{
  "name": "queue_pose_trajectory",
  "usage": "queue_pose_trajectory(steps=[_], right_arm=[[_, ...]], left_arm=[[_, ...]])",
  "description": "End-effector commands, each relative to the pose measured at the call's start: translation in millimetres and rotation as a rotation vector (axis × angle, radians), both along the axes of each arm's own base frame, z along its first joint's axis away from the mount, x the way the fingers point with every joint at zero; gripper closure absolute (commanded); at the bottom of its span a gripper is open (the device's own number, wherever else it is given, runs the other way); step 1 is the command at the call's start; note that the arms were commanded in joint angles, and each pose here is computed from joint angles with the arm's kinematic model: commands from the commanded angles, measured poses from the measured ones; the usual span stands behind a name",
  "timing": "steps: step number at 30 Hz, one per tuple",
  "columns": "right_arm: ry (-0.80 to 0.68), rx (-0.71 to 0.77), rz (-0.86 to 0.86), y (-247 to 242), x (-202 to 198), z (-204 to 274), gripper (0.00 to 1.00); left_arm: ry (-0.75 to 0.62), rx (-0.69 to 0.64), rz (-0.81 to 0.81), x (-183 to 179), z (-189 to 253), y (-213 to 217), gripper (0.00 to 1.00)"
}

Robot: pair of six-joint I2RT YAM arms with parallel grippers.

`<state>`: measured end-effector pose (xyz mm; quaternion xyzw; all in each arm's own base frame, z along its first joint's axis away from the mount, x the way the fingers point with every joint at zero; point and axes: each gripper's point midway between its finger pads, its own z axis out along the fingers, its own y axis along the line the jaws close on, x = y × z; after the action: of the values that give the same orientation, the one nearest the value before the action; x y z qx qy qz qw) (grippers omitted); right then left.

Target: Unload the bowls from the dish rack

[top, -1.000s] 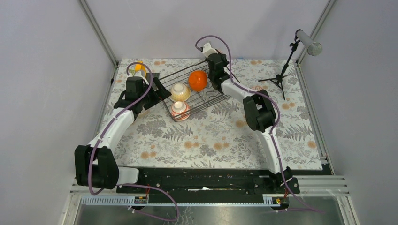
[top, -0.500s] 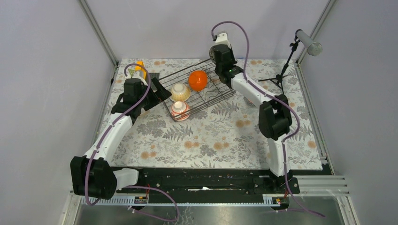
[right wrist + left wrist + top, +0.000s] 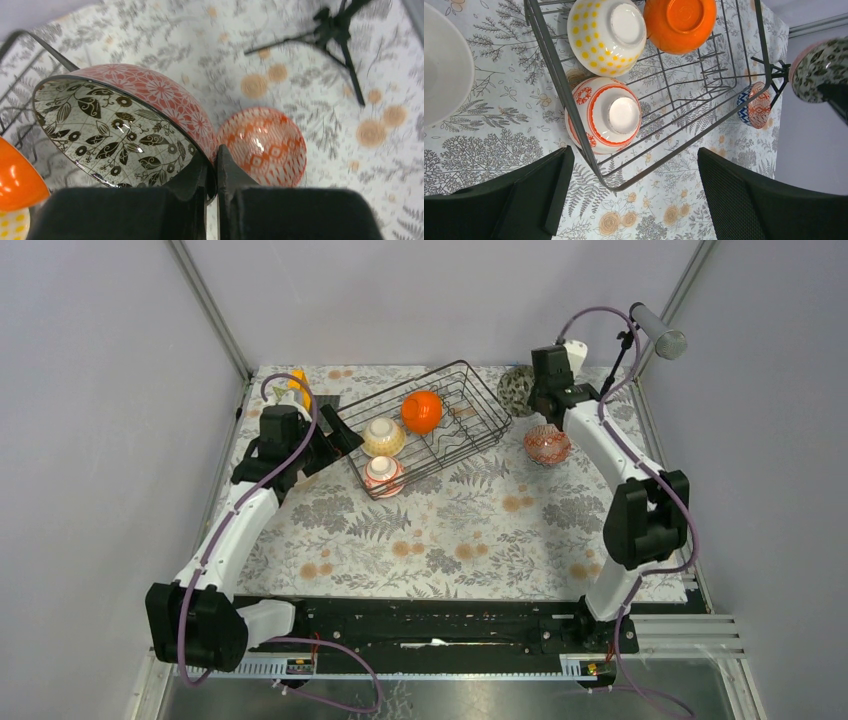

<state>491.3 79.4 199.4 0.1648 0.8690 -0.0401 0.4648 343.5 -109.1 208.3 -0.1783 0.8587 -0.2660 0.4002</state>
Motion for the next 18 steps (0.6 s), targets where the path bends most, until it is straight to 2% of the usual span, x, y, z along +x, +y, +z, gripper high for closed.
queue_pose_trajectory(steps=[1, 9, 14, 18], right_arm=[[-0.022, 0.224, -0.051, 4, -31, 19, 1.00], [0.077, 0.313, -0.154, -19, -73, -18, 1.00], [0.113, 0.400, -0.201, -32, -76, -34, 1.00], [0.149, 0.460, -0.208, -39, -72, -44, 1.00]], left_arm=[[-0.065, 0.003, -0.003, 5, 26, 0, 0.01], [-0.060, -0.004, -0.014, 9, 29, -5, 0.01], [-0.055, -0.013, -0.019, 11, 31, -7, 0.01], [-0.003, -0.085, -0.040, 5, 30, -20, 0.01]])
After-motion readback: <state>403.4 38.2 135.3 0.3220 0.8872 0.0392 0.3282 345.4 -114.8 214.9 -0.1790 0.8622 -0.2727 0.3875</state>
